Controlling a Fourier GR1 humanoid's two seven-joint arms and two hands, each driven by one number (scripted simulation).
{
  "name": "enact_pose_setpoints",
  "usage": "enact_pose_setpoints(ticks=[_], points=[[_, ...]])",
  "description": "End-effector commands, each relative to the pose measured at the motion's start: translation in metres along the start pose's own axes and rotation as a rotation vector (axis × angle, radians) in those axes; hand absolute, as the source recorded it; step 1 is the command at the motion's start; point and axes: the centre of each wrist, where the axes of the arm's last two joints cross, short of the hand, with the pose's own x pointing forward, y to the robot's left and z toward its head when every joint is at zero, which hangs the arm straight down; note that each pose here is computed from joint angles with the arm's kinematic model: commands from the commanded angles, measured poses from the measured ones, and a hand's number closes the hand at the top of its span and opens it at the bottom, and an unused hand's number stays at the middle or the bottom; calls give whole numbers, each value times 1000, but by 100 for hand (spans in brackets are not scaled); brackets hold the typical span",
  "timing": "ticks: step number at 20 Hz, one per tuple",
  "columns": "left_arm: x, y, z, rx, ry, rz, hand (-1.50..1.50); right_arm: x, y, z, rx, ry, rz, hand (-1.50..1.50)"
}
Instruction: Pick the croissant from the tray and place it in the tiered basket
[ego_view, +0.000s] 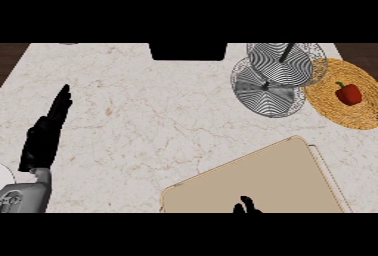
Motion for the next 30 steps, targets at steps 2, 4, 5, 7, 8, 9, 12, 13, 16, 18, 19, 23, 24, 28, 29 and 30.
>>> enact_pose_setpoints(ticks=[2, 4, 5, 7, 8, 9, 12, 13, 16, 18, 19, 23, 24, 28, 29, 30], points=[[6, -1, -3, 9, -28, 1, 0, 2, -43, -57, -106, 386, -330, 150], [3, 3, -2, 21, -23, -2, 0, -8, -56, -64, -172, 500, -433, 150], [4, 2, -1, 22, -22, 0, 0, -14, -60, -67, -198, 539, -460, 150], [4, 3, -1, 24, -24, 5, 0, -26, -74, -79, -282, 624, -518, 150], [3, 1, -1, 18, -20, 15, 0, -31, -83, -83, -334, 651, -552, 150], [8, 3, -3, 19, -37, 6, 0, -34, -91, -87, -382, 680, -573, 150], [6, 1, -2, 12, -35, 7, 0, -47, -119, -99, -549, 762, -633, 150], [7, 0, -2, 6, -42, 4, 0, -49, -125, -103, -597, 790, -623, 150], [13, -3, -5, -8, -60, 2, 0, -58, -151, -113, -743, 875, -624, 150], [15, -4, -5, -18, -70, -5, 0, -67, -168, -120, -835, 940, -615, 150], [15, -5, -6, -24, -66, -2, 0, -70, -179, -122, -879, 962, -605, 150], [21, -9, -8, -55, -92, -2, 0, -80, -212, -133, -1017, 1099, -557, 150], [25, -13, -9, -70, -104, -1, 0, -84, -214, -138, -1009, 1137, -524, 150], [28, -22, -9, -109, -118, 2, 0, -90, -242, -151, -1024, 1286, -482, 150], [29, -21, -12, -102, -119, -3, 0, -90, -251, -153, -1036, 1317, -489, 150], [33, -24, -13, -112, -139, -8, 0, -85, -260, -154, -1046, 1320, -486, 150]])
